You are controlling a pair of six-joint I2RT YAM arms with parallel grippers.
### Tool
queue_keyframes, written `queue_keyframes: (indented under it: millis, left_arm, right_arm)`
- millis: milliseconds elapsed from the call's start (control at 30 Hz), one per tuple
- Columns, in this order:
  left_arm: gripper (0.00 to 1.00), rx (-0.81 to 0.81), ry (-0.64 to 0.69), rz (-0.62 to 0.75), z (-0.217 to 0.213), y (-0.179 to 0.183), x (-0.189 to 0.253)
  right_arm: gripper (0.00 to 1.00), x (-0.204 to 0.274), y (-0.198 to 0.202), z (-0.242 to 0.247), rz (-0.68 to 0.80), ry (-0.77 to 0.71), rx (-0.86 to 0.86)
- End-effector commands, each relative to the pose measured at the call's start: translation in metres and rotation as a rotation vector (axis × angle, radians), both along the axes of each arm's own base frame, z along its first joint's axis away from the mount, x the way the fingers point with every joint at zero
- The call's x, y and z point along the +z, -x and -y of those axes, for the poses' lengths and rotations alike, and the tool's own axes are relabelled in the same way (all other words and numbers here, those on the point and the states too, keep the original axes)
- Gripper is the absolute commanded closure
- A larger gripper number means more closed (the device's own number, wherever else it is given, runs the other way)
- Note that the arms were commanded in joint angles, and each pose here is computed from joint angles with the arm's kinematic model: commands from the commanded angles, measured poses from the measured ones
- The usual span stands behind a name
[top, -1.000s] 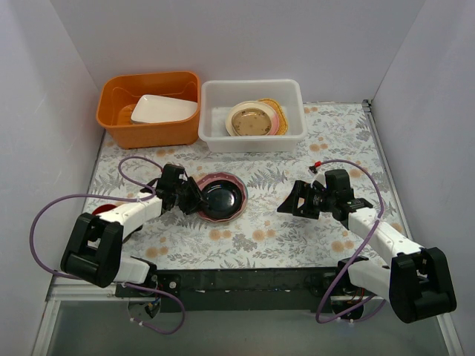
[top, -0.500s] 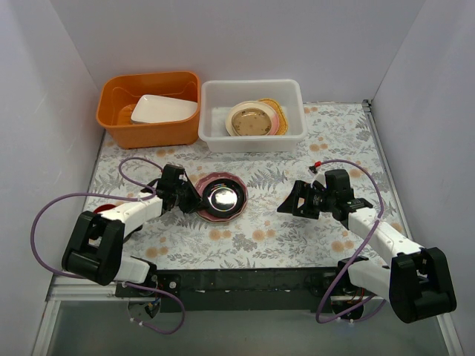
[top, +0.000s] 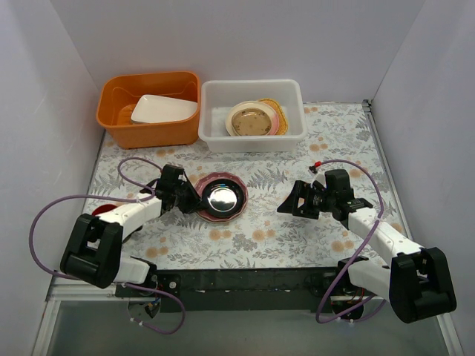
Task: Place the plates into the plastic bin on the countertop
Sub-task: Pick up the plate at the center of the board.
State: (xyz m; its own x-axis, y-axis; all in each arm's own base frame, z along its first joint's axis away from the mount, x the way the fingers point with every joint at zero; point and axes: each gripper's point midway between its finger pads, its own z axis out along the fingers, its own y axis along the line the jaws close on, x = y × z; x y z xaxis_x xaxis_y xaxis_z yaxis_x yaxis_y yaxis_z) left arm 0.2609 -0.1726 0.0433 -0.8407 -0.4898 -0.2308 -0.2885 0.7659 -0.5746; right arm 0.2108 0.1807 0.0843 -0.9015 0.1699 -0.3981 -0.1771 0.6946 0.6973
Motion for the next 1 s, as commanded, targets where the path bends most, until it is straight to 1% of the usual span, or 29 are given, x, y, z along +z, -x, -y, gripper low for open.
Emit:
queue_keyframes:
  millis: [0,300,400,967]
  left_arm:
    - [1.0,0.003,-0.031,-0.005,-0.006,0.007,0.003]
    - [1.0,0.009,0.007,0.073,-0.002,-0.002,0.039]
    - [1.0,0.015,0.006,0.091,-0.003,-0.005,0.049]
    - [1.0,0.02,0.04,0.154,0.0,-0.009,0.085]
  right_arm:
    - [0.11,0.012,-0.004,-0.004,0.056,-0.02,0.026]
    - [0.11,0.012,0.0,-0.002,0.06,-0.015,0.021]
    - [0.12,0.015,0.001,-0.004,0.066,-0.034,0.02]
    - [0.12,0.014,-0.001,-0.004,0.058,-0.024,0.028]
